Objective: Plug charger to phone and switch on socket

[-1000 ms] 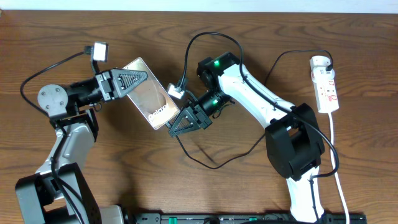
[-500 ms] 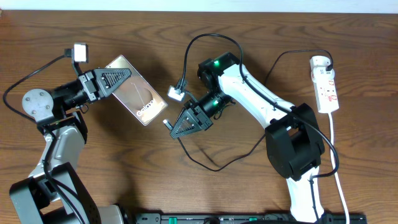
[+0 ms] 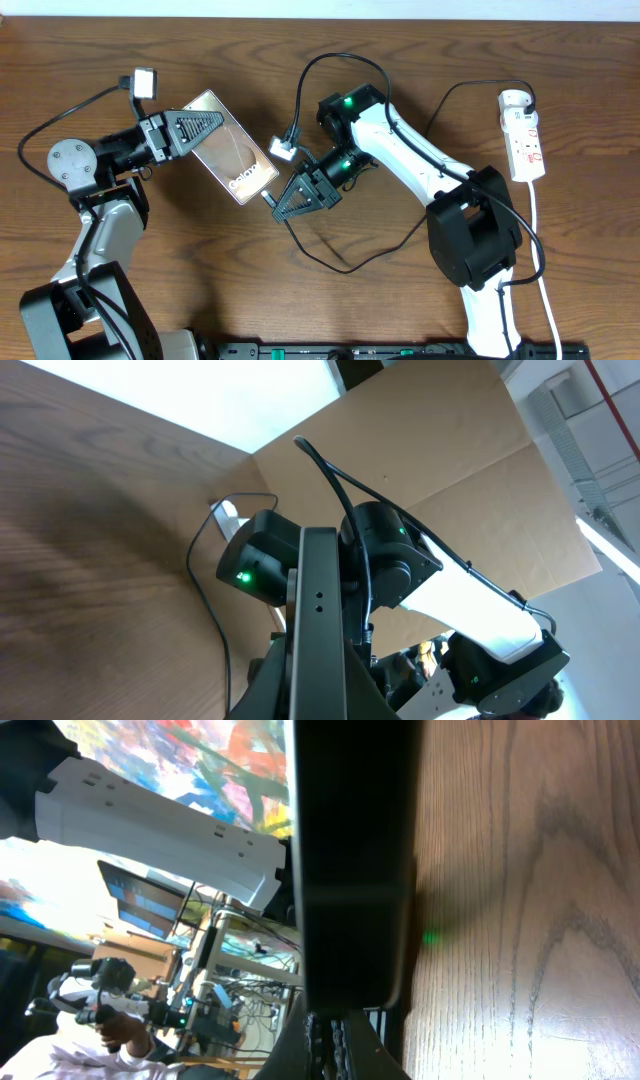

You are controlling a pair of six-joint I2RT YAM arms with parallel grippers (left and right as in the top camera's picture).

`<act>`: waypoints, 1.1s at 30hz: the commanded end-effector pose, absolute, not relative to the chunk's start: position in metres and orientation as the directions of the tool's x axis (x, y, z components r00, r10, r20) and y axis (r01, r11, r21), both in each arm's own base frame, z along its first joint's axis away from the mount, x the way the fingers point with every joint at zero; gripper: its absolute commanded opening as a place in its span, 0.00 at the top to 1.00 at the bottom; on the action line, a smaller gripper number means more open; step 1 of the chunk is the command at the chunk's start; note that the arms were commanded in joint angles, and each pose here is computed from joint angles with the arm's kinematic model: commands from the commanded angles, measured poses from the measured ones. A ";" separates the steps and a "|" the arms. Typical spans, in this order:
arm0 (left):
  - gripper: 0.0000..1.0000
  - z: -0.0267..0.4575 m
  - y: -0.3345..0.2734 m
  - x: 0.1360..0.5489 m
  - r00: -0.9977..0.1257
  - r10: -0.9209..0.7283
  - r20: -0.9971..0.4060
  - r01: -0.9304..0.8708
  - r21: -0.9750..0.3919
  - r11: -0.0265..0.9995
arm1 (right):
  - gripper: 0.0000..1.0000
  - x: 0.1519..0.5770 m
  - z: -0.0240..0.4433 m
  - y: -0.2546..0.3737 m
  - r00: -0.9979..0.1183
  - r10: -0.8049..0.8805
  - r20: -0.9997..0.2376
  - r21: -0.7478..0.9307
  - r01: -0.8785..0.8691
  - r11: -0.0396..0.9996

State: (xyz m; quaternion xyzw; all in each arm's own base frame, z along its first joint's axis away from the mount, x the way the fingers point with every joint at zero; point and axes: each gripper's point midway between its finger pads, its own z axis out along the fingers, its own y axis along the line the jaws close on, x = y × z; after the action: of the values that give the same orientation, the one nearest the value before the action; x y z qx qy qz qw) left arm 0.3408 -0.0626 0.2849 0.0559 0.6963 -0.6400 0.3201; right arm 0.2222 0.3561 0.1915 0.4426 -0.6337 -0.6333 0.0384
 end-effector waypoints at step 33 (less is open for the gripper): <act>0.93 0.299 -0.063 0.341 -0.765 -0.324 -0.557 0.526 -0.830 0.187 | 0.99 0.226 0.197 0.362 -0.623 -0.574 -0.532 0.834 -0.502 -0.229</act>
State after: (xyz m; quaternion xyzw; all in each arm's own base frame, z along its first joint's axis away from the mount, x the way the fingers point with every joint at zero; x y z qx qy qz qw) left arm 0.3409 -0.0626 0.2848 0.0598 0.6960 -0.6382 0.3236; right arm 0.2242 0.3582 0.1938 0.4428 -0.6273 -0.6400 0.0295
